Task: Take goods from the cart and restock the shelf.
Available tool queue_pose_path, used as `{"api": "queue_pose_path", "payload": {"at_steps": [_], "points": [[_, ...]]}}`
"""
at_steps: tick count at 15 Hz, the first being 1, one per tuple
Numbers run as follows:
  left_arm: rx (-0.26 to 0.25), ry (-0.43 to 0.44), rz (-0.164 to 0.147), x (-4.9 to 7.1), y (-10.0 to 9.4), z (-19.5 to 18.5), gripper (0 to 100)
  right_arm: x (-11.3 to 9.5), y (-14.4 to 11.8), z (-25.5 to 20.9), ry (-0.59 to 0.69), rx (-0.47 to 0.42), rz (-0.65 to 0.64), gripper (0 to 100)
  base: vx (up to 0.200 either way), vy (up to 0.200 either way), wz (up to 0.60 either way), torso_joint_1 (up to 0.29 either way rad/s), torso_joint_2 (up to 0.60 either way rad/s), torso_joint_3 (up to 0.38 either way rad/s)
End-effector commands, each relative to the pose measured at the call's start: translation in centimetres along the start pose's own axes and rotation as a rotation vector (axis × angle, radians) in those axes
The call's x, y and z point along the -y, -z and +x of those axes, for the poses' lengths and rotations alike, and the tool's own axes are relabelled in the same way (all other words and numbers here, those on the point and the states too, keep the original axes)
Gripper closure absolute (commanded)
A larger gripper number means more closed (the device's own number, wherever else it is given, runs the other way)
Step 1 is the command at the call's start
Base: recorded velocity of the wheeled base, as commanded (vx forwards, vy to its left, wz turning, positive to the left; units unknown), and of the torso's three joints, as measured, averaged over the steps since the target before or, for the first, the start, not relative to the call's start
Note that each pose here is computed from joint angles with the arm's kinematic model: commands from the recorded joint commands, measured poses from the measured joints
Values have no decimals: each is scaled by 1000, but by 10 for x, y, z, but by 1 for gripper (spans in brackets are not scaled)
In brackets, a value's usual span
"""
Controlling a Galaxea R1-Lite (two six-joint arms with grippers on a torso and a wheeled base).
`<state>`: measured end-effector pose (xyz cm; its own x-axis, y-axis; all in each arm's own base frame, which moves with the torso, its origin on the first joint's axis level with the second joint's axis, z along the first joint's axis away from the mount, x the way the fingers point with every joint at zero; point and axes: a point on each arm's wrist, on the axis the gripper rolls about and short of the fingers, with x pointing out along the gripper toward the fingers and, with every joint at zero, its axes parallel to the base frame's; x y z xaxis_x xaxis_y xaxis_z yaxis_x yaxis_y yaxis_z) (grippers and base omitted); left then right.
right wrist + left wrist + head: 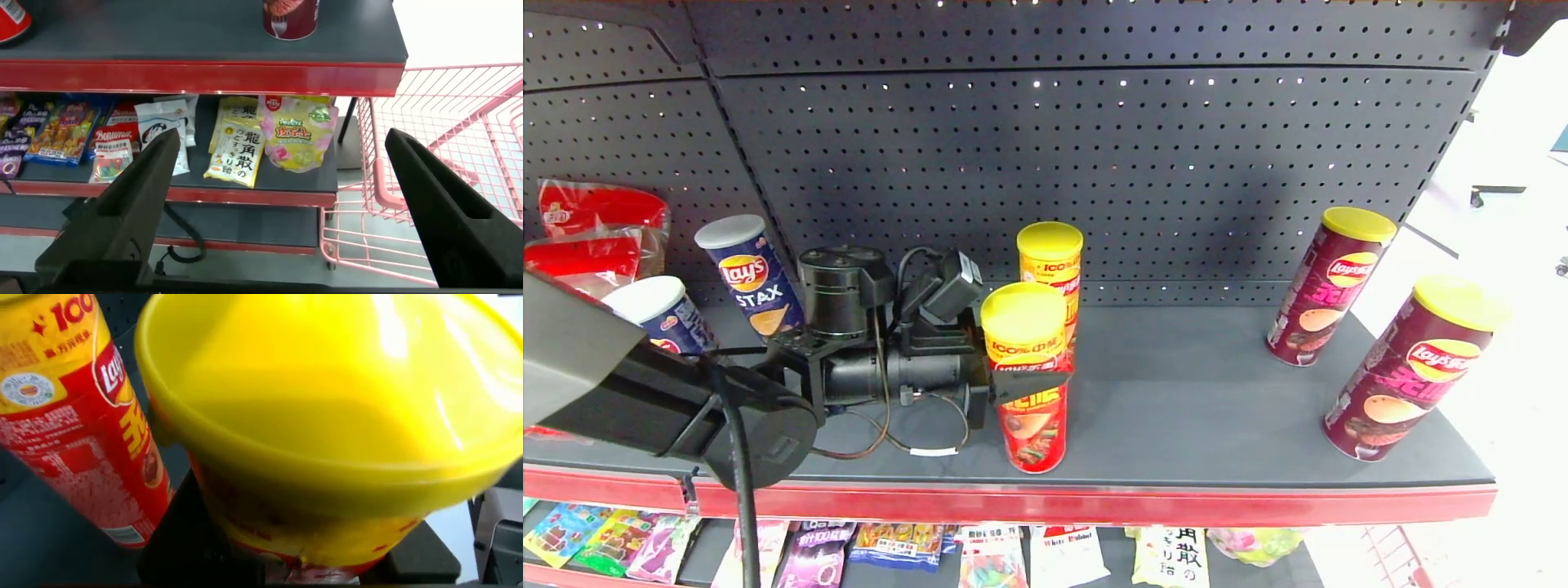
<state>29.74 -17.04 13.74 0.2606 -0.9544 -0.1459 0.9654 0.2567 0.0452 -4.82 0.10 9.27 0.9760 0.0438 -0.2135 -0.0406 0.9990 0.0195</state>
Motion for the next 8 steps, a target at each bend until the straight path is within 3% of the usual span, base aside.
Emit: {"api": "queue_pose_path", "payload": {"at_steps": [1,5,8], "points": [[-3,4,-3,-3,3,2,100,0,0,0,-1,-1,0,0,0,0,0,0,0,0],[6,20,1,-6,2,8,100,0,0,0,-1,-1,0,0,0,0,0,0,0,0],[5,37,1,-2,2,13,100,0,0,0,-1,-1,0,0,0,0,0,0,0,0]]}}
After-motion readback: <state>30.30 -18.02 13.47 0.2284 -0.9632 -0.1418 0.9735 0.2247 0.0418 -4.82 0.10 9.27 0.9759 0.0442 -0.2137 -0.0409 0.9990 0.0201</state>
